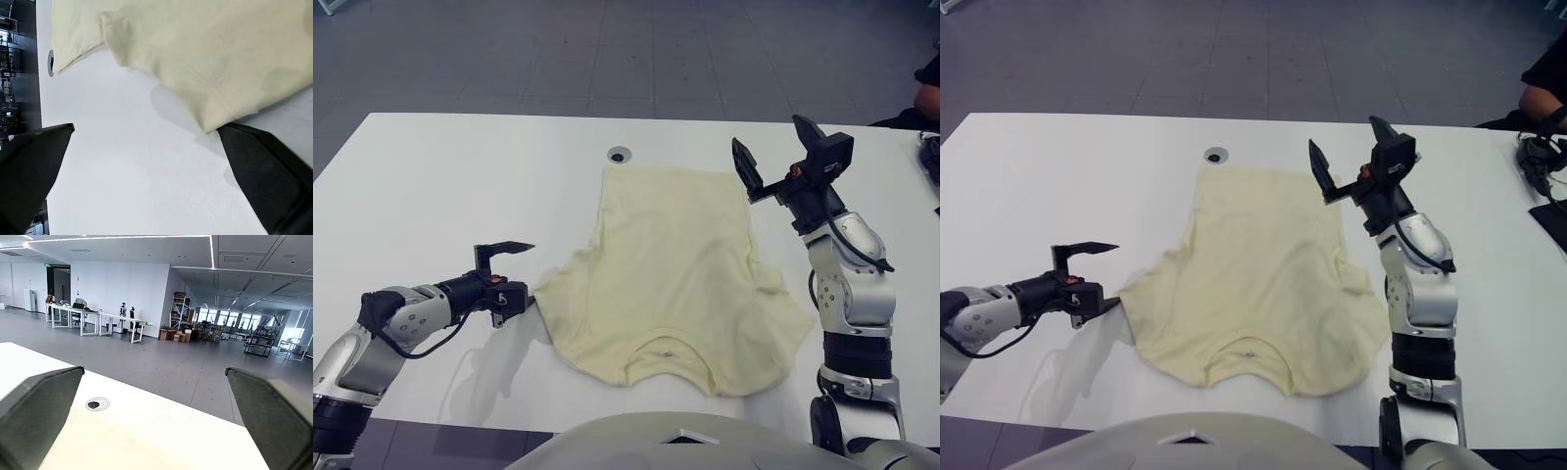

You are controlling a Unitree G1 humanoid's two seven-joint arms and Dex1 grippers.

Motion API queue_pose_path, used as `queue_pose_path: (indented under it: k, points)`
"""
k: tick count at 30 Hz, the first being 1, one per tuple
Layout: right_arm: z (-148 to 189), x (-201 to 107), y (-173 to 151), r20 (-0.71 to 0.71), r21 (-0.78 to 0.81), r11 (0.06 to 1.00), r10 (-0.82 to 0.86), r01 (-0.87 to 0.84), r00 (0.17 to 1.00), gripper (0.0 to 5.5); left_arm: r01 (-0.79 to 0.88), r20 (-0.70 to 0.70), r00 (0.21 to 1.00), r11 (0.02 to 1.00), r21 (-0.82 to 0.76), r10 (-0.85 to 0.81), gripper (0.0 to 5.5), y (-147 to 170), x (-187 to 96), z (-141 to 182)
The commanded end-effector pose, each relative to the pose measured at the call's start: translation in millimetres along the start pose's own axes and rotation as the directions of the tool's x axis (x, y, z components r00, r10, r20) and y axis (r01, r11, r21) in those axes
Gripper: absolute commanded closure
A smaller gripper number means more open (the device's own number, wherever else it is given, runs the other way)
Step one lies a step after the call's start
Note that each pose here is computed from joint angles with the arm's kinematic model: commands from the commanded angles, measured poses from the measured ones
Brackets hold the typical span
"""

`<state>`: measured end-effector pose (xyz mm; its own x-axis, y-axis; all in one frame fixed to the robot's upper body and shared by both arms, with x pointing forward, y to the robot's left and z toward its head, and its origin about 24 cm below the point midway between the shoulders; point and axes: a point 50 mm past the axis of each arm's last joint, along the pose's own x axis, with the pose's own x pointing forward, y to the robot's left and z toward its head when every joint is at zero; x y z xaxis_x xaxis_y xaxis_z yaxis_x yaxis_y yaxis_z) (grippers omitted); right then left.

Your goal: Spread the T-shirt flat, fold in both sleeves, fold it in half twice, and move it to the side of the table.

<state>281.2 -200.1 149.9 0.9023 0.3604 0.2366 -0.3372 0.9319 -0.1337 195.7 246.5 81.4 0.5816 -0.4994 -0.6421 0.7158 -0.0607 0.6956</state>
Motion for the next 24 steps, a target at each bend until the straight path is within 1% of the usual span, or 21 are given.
queue_pose_path:
  k: [1, 7, 13, 18, 21, 24]
  points:
    - [0.4, -2.0, 0.9, -0.003, -0.005, 1.000, 0.006, -0.006, 1.000, 0.13, 0.158, 0.003, 0.987, 0.986, -0.054, -0.158, 0.10, -31.9, 7.6, -0.7]
    - [0.1, -2.8, 1.2, -0.004, -0.006, 1.000, 0.004, -0.004, 1.000, 0.13, 0.164, -0.008, 0.986, 0.985, -0.050, -0.164, 0.10, -30.9, 7.8, -3.9]
    - [0.2, -2.1, 2.3, -0.002, -0.005, 1.000, 0.009, -0.009, 1.000, 0.10, 0.173, -0.014, 0.985, 0.984, -0.048, -0.174, 1.10, -33.2, 8.8, -7.0]
    - [0.8, -2.6, 3.3, -0.001, -0.004, 1.000, 0.012, -0.012, 1.000, 0.10, 0.183, -0.015, 0.983, 0.982, -0.045, -0.184, 2.13, -34.0, 8.1, -8.1]
    - [1.0, -2.9, 3.8, -0.001, -0.003, 1.000, 0.014, -0.014, 1.000, 0.10, 0.186, -0.013, 0.982, 0.982, -0.043, -0.187, 2.66, -33.5, 8.4, -8.2]
    - [1.1, -2.3, 4.7, 0.000, -0.002, 1.000, 0.020, -0.020, 1.000, 0.10, 0.190, -0.012, 0.981, 0.981, -0.043, -0.191, 3.35, -34.3, 8.2, -8.1]
